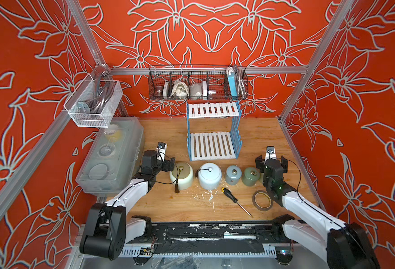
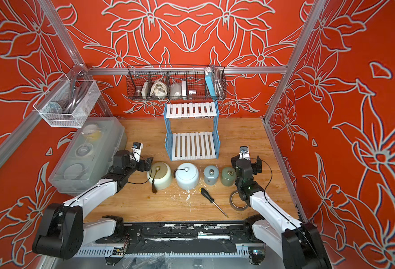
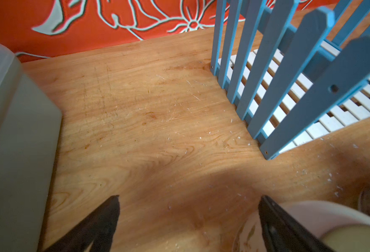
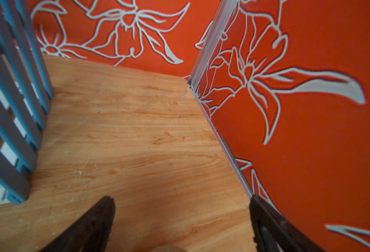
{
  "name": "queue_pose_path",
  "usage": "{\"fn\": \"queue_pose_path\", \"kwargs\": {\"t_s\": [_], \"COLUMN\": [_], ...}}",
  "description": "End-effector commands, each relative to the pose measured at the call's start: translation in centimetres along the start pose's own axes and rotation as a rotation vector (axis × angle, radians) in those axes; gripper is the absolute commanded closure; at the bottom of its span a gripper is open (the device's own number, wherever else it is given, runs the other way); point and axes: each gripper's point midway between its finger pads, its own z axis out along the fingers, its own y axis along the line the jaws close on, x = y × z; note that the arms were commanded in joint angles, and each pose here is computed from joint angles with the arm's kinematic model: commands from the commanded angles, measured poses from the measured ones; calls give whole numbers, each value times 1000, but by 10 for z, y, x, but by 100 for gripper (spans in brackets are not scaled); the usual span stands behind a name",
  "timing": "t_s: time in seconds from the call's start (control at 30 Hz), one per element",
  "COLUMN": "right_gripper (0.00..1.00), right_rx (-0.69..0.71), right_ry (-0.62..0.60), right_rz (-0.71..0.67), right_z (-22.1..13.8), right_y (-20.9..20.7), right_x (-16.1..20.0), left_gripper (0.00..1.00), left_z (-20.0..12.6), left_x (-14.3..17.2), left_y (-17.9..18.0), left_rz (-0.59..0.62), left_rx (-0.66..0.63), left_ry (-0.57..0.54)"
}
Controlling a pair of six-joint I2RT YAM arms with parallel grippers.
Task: Remove the tea canisters from the shelf
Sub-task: Reset both arms
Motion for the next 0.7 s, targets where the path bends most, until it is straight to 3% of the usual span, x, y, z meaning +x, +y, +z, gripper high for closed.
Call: {"fn": "queue_pose_path", "kwargs": {"t_s": [0.0,0.2,0.67], "right_gripper": [1,1,1], "right_rx": [14,18,-15], "right_ry": [-32,-24,-46], "right_rz": [69,30,33], "right_z": [7,19,41], "right_y": [0,7,16], "right_x": [-6,7,27], "left_gripper": [1,1,1], "left_z": [6,10,13], "left_x": [-12,9,31], "left_y": [9,22,35], "left_rz": [-31,-116,-145], "left_rx": [-23,-16,-98], "left_ry": [-36,-48,-107]}}
